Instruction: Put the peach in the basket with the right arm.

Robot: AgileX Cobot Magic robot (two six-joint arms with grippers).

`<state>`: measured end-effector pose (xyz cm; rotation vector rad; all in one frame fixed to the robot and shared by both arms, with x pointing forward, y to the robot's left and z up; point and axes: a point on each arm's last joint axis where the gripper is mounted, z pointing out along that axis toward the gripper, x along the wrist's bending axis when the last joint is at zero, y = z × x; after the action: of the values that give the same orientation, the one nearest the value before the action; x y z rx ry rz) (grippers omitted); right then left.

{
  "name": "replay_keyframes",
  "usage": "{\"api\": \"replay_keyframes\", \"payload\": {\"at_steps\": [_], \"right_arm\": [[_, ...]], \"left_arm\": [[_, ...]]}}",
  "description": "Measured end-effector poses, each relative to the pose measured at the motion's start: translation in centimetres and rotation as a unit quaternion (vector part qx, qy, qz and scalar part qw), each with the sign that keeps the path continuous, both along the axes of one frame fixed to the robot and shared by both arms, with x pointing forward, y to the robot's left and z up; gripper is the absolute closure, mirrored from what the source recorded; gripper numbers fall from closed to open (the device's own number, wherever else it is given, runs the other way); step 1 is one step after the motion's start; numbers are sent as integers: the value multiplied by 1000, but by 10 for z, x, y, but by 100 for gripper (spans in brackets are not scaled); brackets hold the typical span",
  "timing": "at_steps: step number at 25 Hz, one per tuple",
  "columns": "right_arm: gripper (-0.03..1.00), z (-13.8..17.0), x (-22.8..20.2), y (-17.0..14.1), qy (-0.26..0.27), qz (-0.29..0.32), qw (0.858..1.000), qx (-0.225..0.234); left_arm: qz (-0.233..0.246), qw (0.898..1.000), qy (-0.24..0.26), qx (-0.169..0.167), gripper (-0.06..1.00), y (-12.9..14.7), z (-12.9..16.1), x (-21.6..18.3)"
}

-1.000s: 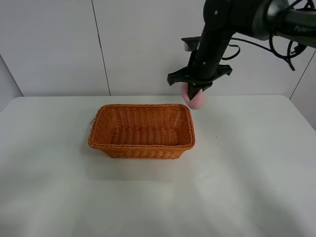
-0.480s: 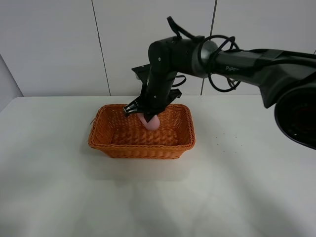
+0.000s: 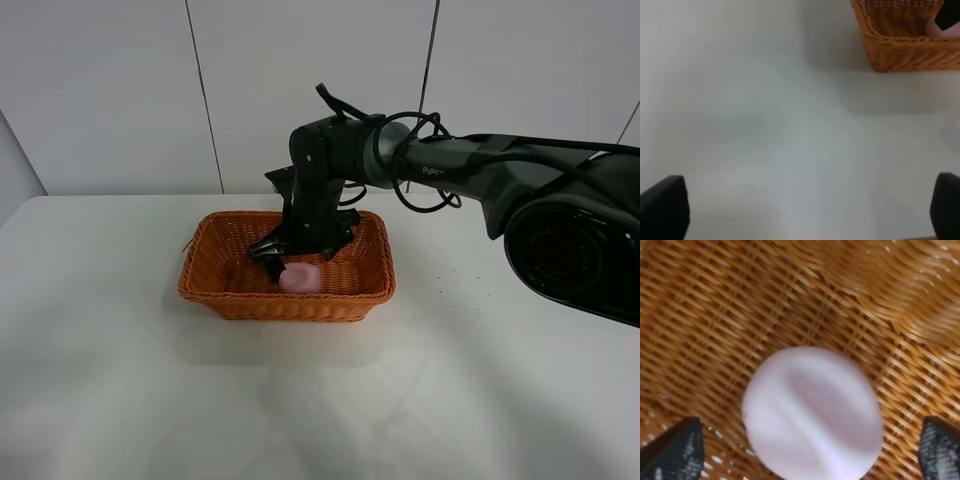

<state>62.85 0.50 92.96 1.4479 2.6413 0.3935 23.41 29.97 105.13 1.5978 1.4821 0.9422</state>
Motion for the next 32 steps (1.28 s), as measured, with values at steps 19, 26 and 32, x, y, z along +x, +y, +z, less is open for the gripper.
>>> {"api": "replay_keyframes", "payload": {"at_steps": [19,26,32], "right_arm": [[27,118,16,3,-83,-7,995,52],[27,118,64,-73,-87,-92,991,44],[27,118,103,-176,-93,-197,975,33]], "left_arm": [[0,1000,0,0,-4,0,0,0],[0,1000,0,0,-4,0,0,0],[0,1000,0,0,-4,0,0,0]]}}
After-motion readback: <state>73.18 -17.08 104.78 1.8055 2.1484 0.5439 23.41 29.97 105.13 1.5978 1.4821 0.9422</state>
